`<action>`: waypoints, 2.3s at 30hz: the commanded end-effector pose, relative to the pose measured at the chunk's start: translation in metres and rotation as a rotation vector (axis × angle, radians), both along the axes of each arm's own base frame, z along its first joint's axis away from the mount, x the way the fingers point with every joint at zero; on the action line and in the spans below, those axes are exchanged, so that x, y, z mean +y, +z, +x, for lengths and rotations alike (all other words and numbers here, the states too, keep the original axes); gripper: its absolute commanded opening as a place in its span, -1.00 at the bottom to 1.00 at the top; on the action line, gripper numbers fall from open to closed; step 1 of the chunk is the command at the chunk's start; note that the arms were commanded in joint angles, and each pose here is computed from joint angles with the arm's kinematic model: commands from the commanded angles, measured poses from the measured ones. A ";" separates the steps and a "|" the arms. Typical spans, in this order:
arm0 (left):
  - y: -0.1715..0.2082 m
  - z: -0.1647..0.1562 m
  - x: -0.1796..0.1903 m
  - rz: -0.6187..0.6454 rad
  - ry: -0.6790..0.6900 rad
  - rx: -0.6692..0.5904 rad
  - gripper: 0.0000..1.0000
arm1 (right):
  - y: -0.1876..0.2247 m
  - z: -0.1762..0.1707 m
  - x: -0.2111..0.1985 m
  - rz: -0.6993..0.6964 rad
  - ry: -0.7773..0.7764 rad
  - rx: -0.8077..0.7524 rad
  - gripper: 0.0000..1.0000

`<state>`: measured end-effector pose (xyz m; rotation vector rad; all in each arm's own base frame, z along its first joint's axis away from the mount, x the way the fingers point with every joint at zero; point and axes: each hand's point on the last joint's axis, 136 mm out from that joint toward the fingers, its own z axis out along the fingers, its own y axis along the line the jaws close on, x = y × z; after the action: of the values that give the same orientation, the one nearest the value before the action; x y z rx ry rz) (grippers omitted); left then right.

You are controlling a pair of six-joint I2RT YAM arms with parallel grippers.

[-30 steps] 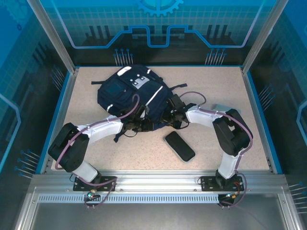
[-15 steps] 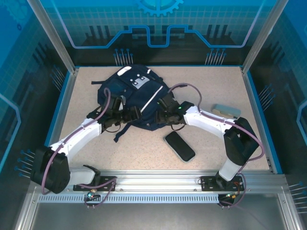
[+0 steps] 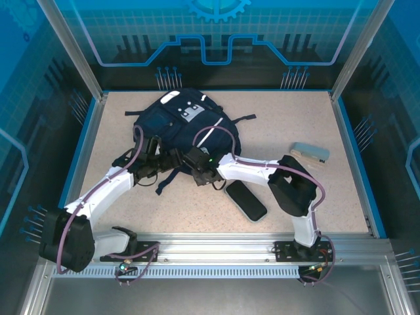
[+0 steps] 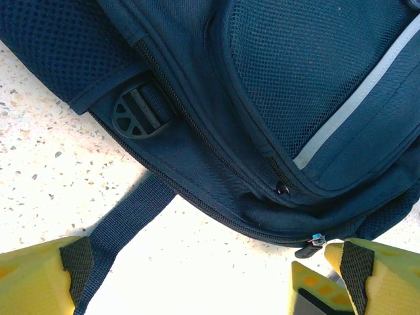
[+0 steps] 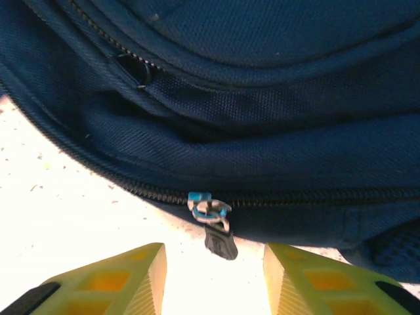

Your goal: Pack books, pencil case, and school supplies into a backpack

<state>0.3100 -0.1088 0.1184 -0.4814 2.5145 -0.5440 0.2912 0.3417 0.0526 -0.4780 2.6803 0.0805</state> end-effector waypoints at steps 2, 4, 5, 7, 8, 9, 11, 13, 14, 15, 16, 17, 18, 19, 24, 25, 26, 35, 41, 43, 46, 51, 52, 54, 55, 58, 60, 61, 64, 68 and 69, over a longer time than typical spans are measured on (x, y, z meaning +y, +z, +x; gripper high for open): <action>0.000 -0.003 0.004 -0.016 0.022 0.000 0.97 | 0.001 0.012 0.003 -0.023 -0.002 -0.032 -0.23; 0.000 -0.003 0.004 -0.018 0.021 0.001 0.98 | -0.001 0.014 0.004 -0.026 0.000 -0.036 -0.29; 0.000 -0.003 0.004 -0.020 0.022 0.002 0.97 | -0.003 0.015 0.004 -0.029 0.002 -0.036 -0.30; -0.002 -0.004 0.005 -0.023 0.026 0.007 0.97 | -0.003 0.016 0.004 -0.035 0.004 -0.042 -0.32; -0.003 -0.004 0.005 -0.025 0.027 0.010 0.97 | -0.003 0.017 0.004 -0.037 0.006 -0.045 -0.34; -0.004 -0.004 0.005 -0.028 0.030 0.010 0.97 | -0.004 0.018 0.005 -0.038 0.008 -0.047 -0.36; -0.006 -0.005 0.005 -0.043 0.048 0.014 0.97 | -0.007 0.020 0.005 -0.044 0.011 -0.049 -0.44; -0.007 -0.004 0.004 -0.073 0.074 0.016 0.97 | -0.009 0.021 0.005 -0.050 0.013 -0.046 -0.51; -0.008 -0.003 0.004 -0.093 0.094 0.017 0.98 | -0.010 0.021 0.005 -0.053 0.012 -0.045 -0.55; -0.010 -0.003 0.003 -0.119 0.116 0.017 0.97 | -0.011 0.021 0.005 -0.055 0.008 -0.044 -0.59; -0.011 -0.003 0.001 -0.147 0.131 0.016 0.97 | -0.011 0.021 0.004 -0.054 0.007 -0.043 -0.63; -0.015 -0.004 0.000 -0.176 0.152 0.023 0.97 | -0.010 0.021 0.004 -0.053 0.006 -0.043 -0.69; -0.018 -0.004 -0.002 -0.206 0.171 0.024 0.95 | -0.010 0.020 0.004 -0.051 0.007 -0.042 -0.76; -0.020 -0.004 -0.003 -0.230 0.187 0.025 0.94 | -0.009 0.020 0.004 -0.047 0.008 -0.042 -0.82; -0.032 -0.004 -0.009 -0.353 0.260 0.033 0.77 | -0.001 0.016 0.004 -0.023 0.020 -0.038 -1.00; -0.033 -0.003 -0.011 -0.372 0.265 0.032 0.73 | 0.002 0.015 0.005 -0.015 0.022 -0.038 -1.00; -0.036 -0.002 -0.012 -0.388 0.272 0.036 0.68 | 0.005 0.013 0.005 -0.008 0.025 -0.037 -1.00; -0.054 0.009 -0.025 -0.511 0.302 0.060 0.15 | 0.027 0.004 0.012 0.061 0.041 -0.031 -1.00; -0.065 0.013 -0.028 -0.540 0.325 0.075 0.01 | 0.039 -0.001 0.018 0.113 0.056 -0.019 -1.00; -0.068 0.015 -0.029 -0.554 0.327 0.078 0.01 | 0.042 -0.003 0.021 0.130 0.064 -0.014 -1.00; -0.071 0.020 -0.031 -0.575 0.333 0.073 0.00 | 0.045 -0.004 0.023 0.141 0.072 -0.009 -1.00; -0.078 0.027 -0.032 -0.577 0.349 0.074 -0.20 | 0.042 -0.006 0.018 0.115 0.066 -0.009 -1.00; -0.079 0.028 -0.031 -0.574 0.354 0.073 -0.26 | 0.042 -0.005 0.015 0.105 0.061 -0.013 -1.00; -0.083 0.028 -0.028 -0.562 0.365 0.075 -0.43 | 0.040 -0.005 0.007 0.071 0.045 -0.022 -1.00; -0.085 0.027 -0.027 -0.552 0.370 0.078 -0.49 | 0.040 -0.004 0.002 0.052 0.037 -0.032 -1.00; -0.086 0.027 -0.022 -0.520 0.370 0.067 -0.68 | 0.041 0.003 -0.024 -0.048 -0.005 -0.062 -1.00; -0.084 0.027 -0.020 -0.501 0.356 0.056 -0.77 | 0.041 0.010 -0.050 -0.102 -0.052 -0.069 -1.00; -0.084 0.026 -0.018 -0.492 0.354 0.054 -0.79 | 0.041 0.013 -0.059 -0.106 -0.067 -0.067 -1.00; -0.083 0.026 -0.013 -0.472 0.347 0.052 -0.84 | 0.043 0.024 -0.089 -0.112 -0.113 -0.063 -1.00; -0.083 0.027 -0.009 -0.465 0.348 0.051 -0.85 | 0.042 0.039 -0.125 -0.129 -0.176 -0.055 -1.00; -0.082 0.028 -0.009 -0.466 0.346 0.049 -0.85 | 0.040 0.042 -0.129 -0.127 -0.183 -0.048 -1.00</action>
<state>0.3341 -0.1369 0.0392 -1.0809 2.2726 -1.0875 0.3281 0.2580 0.0864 -0.3194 2.6676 -0.0029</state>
